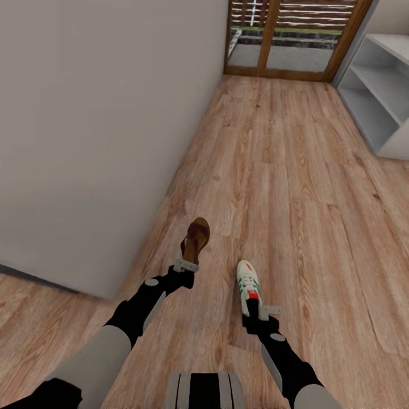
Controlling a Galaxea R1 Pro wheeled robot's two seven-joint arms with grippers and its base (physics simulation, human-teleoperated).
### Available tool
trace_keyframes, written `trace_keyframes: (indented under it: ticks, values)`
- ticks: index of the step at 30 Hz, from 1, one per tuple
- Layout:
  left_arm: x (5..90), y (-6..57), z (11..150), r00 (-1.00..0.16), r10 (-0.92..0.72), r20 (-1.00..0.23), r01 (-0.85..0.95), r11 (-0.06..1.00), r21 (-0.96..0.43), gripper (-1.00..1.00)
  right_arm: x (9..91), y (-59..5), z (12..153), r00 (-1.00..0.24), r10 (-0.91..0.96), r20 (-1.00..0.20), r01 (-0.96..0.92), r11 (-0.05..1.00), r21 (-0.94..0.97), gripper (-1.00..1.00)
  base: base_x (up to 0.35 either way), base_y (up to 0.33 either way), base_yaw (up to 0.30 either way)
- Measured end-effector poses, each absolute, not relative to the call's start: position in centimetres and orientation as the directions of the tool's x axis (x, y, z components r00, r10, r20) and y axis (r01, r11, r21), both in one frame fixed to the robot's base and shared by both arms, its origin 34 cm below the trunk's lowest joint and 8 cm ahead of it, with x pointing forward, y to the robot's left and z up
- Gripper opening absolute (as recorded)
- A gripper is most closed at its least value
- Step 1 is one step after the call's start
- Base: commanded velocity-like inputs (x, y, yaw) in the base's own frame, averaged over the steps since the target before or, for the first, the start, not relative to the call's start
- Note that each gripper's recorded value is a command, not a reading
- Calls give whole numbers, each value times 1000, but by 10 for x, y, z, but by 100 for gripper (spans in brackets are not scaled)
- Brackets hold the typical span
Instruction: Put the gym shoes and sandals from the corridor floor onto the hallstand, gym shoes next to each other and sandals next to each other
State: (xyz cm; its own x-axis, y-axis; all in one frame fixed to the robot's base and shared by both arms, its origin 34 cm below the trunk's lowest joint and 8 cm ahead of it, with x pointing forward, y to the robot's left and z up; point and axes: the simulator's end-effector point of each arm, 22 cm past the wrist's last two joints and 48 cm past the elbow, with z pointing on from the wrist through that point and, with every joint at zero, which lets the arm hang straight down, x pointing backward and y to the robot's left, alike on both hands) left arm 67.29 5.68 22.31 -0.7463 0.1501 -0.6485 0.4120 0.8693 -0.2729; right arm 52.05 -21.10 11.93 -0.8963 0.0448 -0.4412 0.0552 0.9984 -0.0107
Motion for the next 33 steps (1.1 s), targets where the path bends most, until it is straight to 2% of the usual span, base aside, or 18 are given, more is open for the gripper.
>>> trace_keyframes:
  ticks: [13,33]
  values:
    - [652,57,181,-790,150,-594,392,869,-302,-100,492,-212,88,-925,44,-377,54,998,-15,100,0,0,0]
    - [650,59,179,-793,151,-591,388,873,-297,-100,492,-212,88,-926,43,-376,54,998,-17,100,25,0,0]
